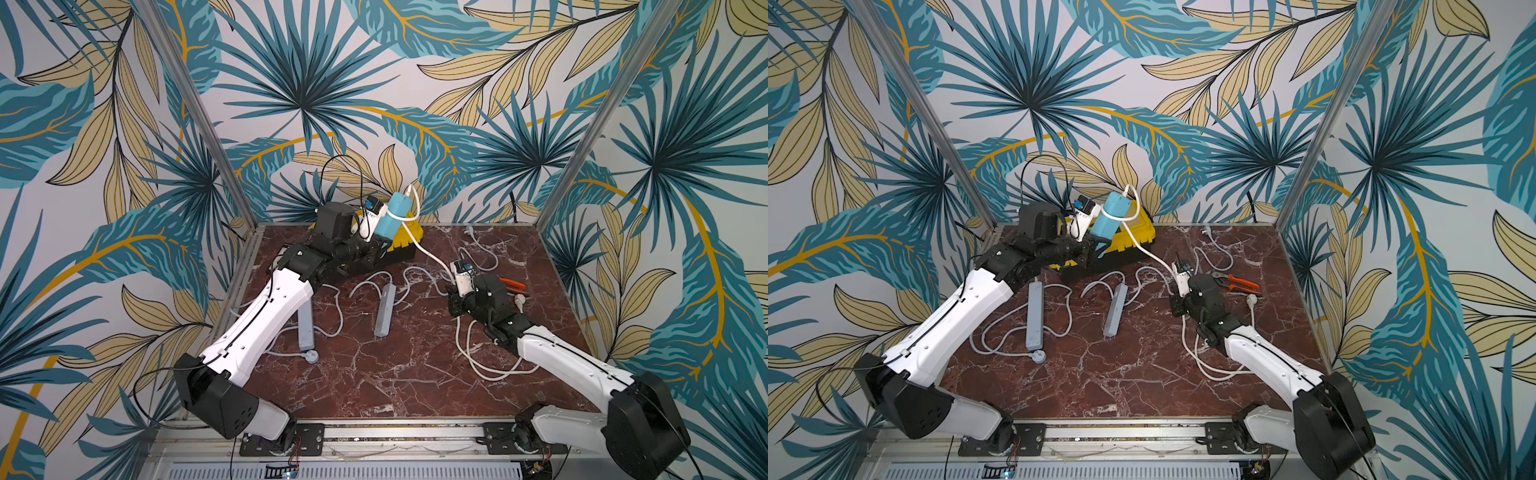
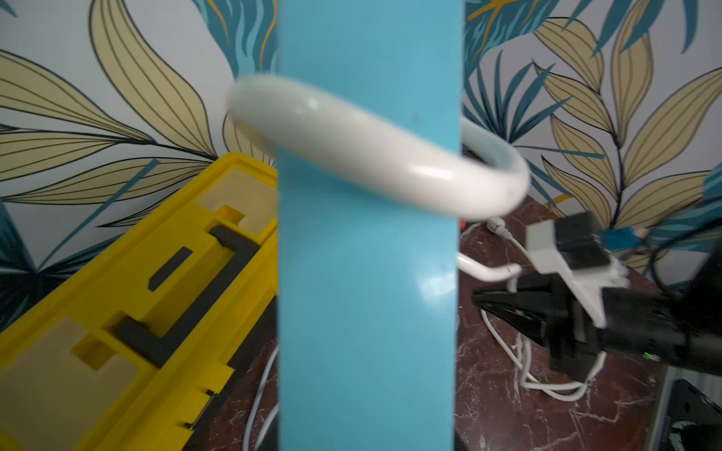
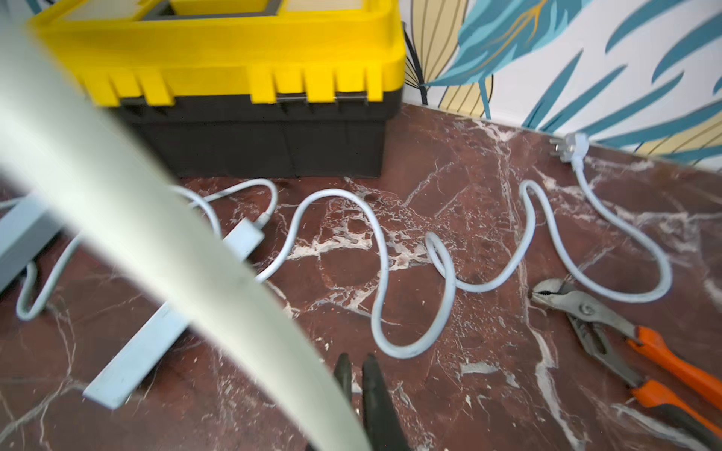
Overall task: Wrap the cord around the power strip
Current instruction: Wrap the power cord around the power strip.
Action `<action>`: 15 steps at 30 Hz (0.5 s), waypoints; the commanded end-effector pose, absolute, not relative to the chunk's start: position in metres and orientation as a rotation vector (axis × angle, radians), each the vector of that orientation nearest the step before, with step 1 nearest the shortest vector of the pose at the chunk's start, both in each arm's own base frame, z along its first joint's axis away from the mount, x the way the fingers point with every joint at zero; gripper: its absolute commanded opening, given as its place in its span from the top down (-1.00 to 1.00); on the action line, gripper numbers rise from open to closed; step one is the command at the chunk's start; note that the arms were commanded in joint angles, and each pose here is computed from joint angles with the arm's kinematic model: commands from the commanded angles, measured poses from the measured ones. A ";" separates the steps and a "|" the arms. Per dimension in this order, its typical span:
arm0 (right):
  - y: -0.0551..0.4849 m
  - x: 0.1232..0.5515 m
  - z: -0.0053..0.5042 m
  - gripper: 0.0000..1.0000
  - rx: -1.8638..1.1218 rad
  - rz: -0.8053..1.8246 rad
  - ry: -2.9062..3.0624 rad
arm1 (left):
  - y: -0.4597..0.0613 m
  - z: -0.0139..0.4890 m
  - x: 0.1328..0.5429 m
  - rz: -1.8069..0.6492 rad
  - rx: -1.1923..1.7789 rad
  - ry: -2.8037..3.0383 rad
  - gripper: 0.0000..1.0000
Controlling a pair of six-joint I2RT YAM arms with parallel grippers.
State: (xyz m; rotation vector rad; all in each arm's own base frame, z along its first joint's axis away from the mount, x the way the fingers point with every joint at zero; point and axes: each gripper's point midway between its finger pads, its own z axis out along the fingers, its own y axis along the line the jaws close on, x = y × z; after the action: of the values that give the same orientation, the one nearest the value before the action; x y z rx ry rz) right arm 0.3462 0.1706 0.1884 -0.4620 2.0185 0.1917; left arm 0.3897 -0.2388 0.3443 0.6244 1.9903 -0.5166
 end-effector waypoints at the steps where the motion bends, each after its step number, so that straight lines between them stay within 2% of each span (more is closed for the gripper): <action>1: 0.162 0.325 0.208 1.00 -0.702 -0.085 2.001 | -0.218 0.344 0.416 -0.295 0.615 2.009 1.00; 4: 0.171 0.303 0.247 1.00 -0.882 -0.148 1.896 | -0.207 0.312 0.433 -0.125 0.684 2.077 1.00; 7: 0.185 0.287 0.287 1.00 -1.048 -0.167 1.760 | -0.212 0.282 0.430 -0.074 0.796 2.116 1.00; 11: 0.194 0.286 0.338 1.00 -1.084 -0.157 1.643 | -0.250 0.253 0.389 -0.153 1.102 2.062 1.00; 15: 0.205 0.306 0.367 1.00 -1.112 -0.111 1.625 | -0.291 0.239 0.316 -0.416 1.442 1.885 1.00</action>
State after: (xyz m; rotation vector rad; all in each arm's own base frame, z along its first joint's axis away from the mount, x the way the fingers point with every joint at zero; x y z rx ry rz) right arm 0.3004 0.1978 0.3619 -1.0103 1.6475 -0.1200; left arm 0.3631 -0.2680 0.2243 1.1947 2.0900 -0.2678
